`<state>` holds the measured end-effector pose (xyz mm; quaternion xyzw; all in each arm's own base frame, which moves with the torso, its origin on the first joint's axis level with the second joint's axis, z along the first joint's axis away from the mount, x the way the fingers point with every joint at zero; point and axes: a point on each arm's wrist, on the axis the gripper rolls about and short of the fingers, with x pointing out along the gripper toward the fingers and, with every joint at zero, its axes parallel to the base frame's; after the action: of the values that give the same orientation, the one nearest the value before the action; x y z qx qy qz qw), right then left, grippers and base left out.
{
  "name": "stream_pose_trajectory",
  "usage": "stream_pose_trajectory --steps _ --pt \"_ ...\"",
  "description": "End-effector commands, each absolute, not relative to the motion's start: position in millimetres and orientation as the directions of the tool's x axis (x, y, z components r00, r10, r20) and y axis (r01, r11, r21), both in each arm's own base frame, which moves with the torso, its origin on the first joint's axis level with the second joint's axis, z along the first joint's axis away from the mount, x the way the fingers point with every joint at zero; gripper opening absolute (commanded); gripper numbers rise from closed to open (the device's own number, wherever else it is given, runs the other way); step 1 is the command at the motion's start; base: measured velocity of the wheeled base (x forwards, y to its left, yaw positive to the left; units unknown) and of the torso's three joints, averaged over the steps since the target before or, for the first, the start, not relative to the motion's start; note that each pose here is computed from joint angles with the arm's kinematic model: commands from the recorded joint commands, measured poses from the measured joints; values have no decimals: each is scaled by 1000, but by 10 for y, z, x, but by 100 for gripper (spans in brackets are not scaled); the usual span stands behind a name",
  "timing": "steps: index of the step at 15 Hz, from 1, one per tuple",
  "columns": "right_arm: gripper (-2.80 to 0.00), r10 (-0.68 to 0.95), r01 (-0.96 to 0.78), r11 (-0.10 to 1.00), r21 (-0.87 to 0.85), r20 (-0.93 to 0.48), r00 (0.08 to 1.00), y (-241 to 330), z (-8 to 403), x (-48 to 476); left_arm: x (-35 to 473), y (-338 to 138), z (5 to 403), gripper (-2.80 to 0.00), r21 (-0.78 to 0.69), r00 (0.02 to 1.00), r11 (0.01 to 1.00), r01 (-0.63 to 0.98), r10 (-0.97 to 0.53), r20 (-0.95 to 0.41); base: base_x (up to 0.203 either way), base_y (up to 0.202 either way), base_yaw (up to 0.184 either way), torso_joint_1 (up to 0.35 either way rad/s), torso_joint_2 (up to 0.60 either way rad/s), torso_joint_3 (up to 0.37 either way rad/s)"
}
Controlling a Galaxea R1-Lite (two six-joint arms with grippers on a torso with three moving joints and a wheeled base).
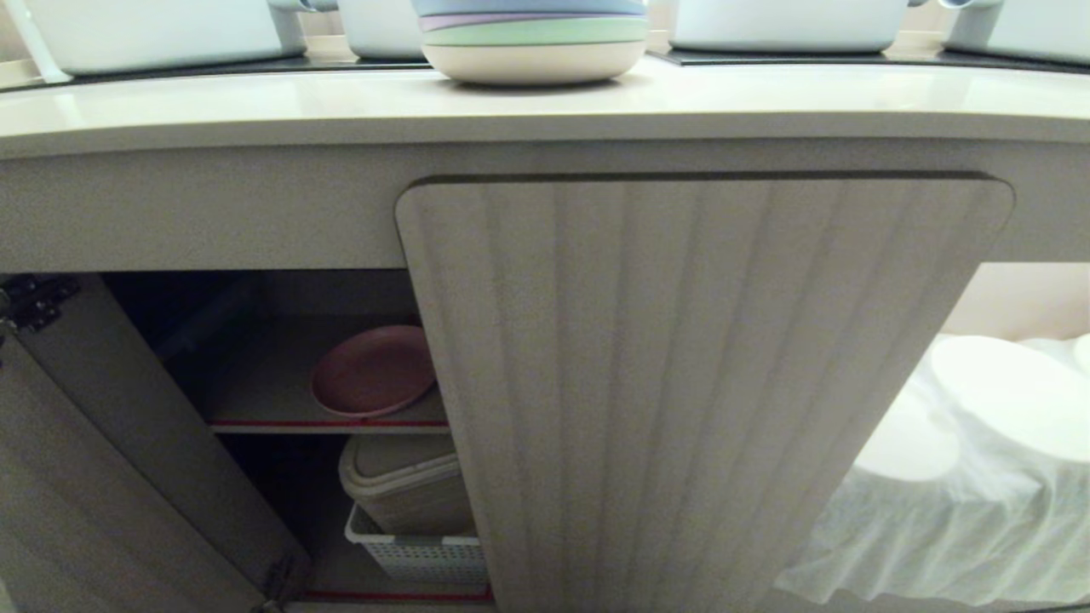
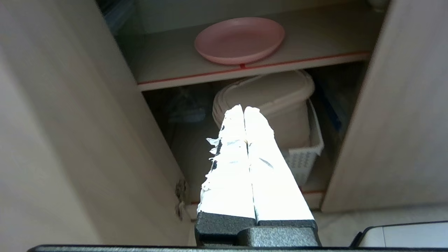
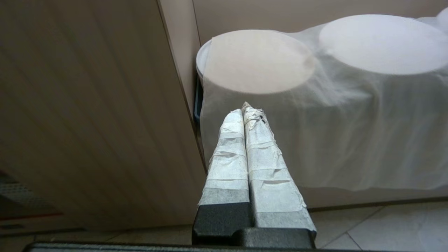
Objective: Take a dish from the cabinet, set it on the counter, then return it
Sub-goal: Close the cabinet door
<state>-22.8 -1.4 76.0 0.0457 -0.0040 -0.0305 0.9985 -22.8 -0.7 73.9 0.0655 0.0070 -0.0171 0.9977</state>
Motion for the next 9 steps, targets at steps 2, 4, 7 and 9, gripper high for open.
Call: stream_pose_trajectory --steps 2,4,7,9 --pt "-280 -61 60 994 92 6 998 -14 761 -228 -228 -6 739 -280 130 999 991 35 -34 -15 -196 0 -1 -1 3 5" --pt "-280 -61 61 994 92 6 998 -14 761 -228 -228 -6 738 -280 130 999 991 34 -32 -16 -196 0 -1 -2 0 3" --pt "-280 -61 60 994 92 6 998 -14 761 -228 -228 -6 738 -280 130 999 991 35 -33 -16 -192 0 -1 3 1 2" --pt "-280 -61 60 994 92 6 998 -14 761 -228 -228 -6 738 -280 131 999 991 36 -34 -17 -193 0 0 2 0 -2"
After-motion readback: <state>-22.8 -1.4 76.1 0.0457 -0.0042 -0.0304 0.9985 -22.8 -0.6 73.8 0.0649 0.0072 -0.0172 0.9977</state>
